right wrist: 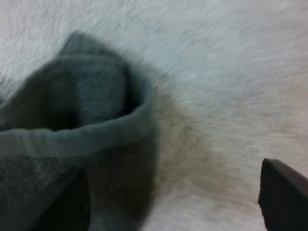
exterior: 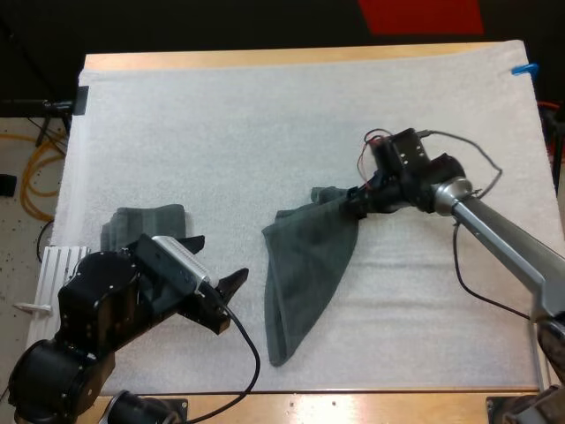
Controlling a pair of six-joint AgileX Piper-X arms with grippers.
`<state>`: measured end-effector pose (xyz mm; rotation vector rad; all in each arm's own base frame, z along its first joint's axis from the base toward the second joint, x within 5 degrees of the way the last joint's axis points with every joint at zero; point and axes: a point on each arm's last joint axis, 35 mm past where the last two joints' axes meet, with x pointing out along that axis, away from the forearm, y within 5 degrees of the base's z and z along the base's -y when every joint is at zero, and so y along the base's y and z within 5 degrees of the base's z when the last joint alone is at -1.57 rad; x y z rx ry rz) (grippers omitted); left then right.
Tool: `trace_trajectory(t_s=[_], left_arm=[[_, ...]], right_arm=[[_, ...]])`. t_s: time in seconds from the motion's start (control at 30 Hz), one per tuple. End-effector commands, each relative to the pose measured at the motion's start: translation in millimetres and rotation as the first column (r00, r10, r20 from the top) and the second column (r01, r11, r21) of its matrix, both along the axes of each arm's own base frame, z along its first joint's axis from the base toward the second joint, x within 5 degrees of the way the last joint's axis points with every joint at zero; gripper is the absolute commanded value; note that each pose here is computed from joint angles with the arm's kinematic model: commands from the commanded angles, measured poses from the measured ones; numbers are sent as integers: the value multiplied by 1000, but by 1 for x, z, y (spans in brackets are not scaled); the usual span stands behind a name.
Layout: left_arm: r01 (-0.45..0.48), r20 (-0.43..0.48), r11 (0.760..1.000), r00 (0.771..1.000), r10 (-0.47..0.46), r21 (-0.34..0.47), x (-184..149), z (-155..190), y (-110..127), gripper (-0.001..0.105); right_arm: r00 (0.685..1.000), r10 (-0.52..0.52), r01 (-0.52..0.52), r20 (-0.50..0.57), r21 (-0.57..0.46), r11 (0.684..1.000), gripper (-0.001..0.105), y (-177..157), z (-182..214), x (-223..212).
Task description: Pick towel from pile fold and stack
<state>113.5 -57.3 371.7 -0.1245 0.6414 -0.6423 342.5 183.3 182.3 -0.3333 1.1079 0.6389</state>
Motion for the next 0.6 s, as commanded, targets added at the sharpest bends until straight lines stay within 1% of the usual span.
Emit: trace_trajectory(t_s=[0.0,0.13,0.17,0.23,0.33,0.37,0.4,0.5,0.57], left_arm=[[7,-11,1000,1000,-7,-12,-1,1,0,72],[7,-17,1000,1000,-7,-10,-1,1,0,72],[7,-18,1000,1000,-7,-9,-1,1,0,72],[7,-21,1000,1000,-7,-8,-2,0,0,72],[7,-24,1000,1000,-7,-7,-2,0,0,72],[7,-24,1000,1000,-7,-7,-2,0,0,72],[7,-24,1000,1000,-7,-7,-2,0,0,72],[7,-24,1000,1000,-7,-7,-2,0,0,72],[7,-24,1000,1000,-7,-7,-2,0,0,72]], right_arm=[[1000,19,-19,-7,47,999,70,2,-1,3],[996,68,-59,-58,142,988,70,9,-20,7],[995,71,-60,-64,156,986,68,10,-25,9],[996,56,-44,-69,155,987,59,11,-30,11],[996,25,-13,-83,146,989,28,11,-35,12],[997,20,-10,-76,139,990,11,11,-34,12],[997,20,-10,-71,140,990,1,11,-33,13],[999,23,-17,-37,152,988,0,11,-19,12],[999,24,-27,22,143,989,0,9,-2,12]])
